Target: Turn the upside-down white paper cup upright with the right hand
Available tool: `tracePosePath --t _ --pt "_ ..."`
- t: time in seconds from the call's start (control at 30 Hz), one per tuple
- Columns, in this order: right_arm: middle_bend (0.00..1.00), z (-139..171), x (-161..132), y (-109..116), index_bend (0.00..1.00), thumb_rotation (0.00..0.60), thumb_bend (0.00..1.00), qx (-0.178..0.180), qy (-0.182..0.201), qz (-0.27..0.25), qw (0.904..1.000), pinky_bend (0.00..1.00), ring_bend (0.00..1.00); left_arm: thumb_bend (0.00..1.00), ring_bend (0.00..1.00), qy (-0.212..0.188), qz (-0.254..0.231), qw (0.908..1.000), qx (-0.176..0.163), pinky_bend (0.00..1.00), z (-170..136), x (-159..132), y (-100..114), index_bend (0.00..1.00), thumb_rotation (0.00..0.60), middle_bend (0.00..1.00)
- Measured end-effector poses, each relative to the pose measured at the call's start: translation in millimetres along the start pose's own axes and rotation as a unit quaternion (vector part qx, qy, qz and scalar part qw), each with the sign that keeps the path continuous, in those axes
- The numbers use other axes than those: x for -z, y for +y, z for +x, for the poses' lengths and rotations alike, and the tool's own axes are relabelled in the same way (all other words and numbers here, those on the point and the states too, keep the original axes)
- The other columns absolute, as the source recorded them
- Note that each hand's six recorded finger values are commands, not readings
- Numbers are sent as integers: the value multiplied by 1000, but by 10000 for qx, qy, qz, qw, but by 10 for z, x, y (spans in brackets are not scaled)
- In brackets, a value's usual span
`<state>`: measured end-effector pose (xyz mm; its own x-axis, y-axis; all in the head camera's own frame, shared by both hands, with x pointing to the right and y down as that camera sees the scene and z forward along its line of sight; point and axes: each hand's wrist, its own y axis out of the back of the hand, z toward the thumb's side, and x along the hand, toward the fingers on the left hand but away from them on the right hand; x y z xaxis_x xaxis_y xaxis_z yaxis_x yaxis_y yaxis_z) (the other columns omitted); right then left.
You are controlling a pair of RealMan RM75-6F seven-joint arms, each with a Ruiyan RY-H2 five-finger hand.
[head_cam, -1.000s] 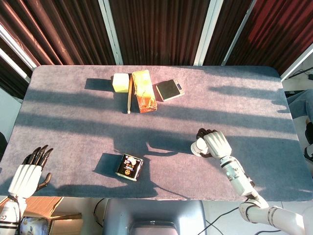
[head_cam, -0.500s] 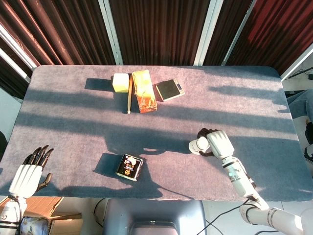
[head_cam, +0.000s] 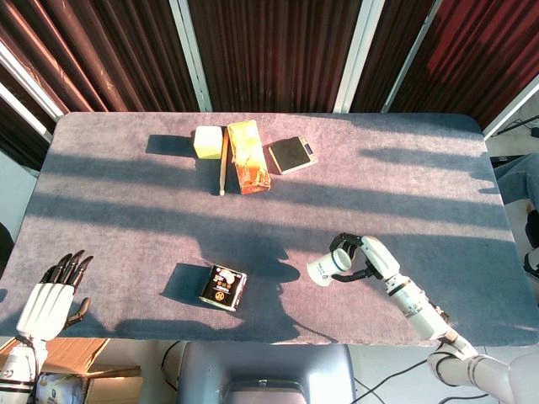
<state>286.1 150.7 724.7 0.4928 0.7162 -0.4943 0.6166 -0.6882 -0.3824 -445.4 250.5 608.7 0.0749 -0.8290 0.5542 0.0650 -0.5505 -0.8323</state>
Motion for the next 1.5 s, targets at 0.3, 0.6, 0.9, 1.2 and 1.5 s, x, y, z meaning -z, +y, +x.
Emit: tracePosePath --t 0.3,0.6,0.9,1.2,1.5 --pt "482 35 302 -82 539 600 170 -700 -203 319 9968 612 475 410 0 1 -12 10000 -7 194 -3 2 6 93 600 13" --pt "311 69 285 62 395 600 170 -591 -161 1066 9924 384 252 410 0 -3 -8 10000 -9 194 -7 -2 7 93 600 13" --pt "224 169 151 222 287 600 170 -621 -246 1787 9816 269 149 411 0 -4 9 10000 7 194 -6 -11 -3 93 600 13" --pt "220 133 -49 231 284 600 169 -849 -356 2675 9592 264 144 410 0 5 15 10000 26 195 -6 -12 -8 93 600 13" --pt "274 31 -78 61 422 600 169 -1358 -735 3755 9139 358 244 411 0 27 -1 10000 25 197 -8 -1 -2 93 600 13"
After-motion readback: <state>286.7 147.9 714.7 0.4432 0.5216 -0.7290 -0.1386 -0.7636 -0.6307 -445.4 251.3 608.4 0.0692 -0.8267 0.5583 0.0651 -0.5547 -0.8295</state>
